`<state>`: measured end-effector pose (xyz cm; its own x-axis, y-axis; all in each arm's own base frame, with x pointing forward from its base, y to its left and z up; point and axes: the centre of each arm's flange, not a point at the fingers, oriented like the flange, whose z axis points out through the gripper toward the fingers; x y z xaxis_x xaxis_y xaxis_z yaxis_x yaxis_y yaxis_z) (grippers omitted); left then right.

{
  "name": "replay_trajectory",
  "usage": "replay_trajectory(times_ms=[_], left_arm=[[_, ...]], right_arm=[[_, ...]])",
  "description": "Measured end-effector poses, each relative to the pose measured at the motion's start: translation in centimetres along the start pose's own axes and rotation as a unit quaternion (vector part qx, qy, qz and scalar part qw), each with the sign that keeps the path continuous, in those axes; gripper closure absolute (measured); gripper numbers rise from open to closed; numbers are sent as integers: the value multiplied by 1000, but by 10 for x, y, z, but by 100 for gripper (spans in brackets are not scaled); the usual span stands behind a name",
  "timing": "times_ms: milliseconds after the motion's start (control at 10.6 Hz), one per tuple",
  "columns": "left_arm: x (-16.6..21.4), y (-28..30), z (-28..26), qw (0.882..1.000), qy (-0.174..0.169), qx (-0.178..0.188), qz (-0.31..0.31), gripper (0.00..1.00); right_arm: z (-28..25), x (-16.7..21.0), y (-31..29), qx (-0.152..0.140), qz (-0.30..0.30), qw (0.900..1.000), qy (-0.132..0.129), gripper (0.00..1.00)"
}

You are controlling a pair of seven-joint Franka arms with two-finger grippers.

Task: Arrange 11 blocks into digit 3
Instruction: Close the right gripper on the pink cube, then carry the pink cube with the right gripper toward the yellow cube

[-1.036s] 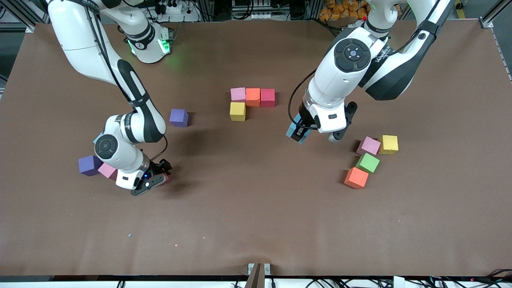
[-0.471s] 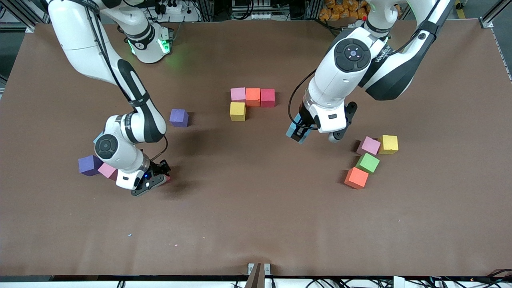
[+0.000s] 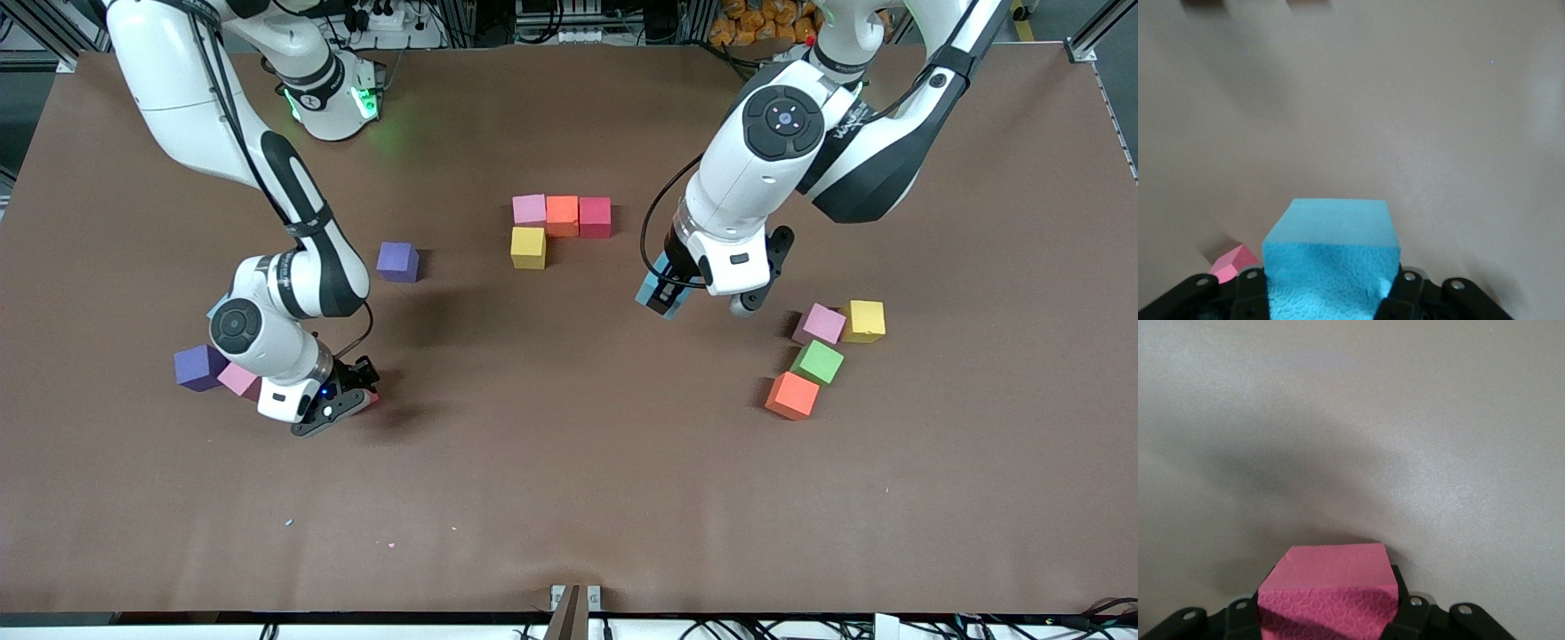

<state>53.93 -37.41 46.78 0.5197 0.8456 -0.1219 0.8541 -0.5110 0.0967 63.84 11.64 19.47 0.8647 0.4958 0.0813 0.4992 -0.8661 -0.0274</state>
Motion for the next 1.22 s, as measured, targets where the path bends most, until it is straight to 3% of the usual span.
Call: replay_trajectory(times_ms=[659, 942, 1224], left_arm=[[0, 0, 0, 1000, 0, 0, 0, 44], [0, 0, 0, 1000, 0, 0, 0, 44], [0, 0, -1, 1000, 0, -1, 0, 44]], right_arm=[[-13, 15, -16, 12, -1, 1000, -2, 34], [-34, 34, -58, 25, 28, 999, -18, 34], [-49, 52, -128, 29, 76, 997, -17, 34]])
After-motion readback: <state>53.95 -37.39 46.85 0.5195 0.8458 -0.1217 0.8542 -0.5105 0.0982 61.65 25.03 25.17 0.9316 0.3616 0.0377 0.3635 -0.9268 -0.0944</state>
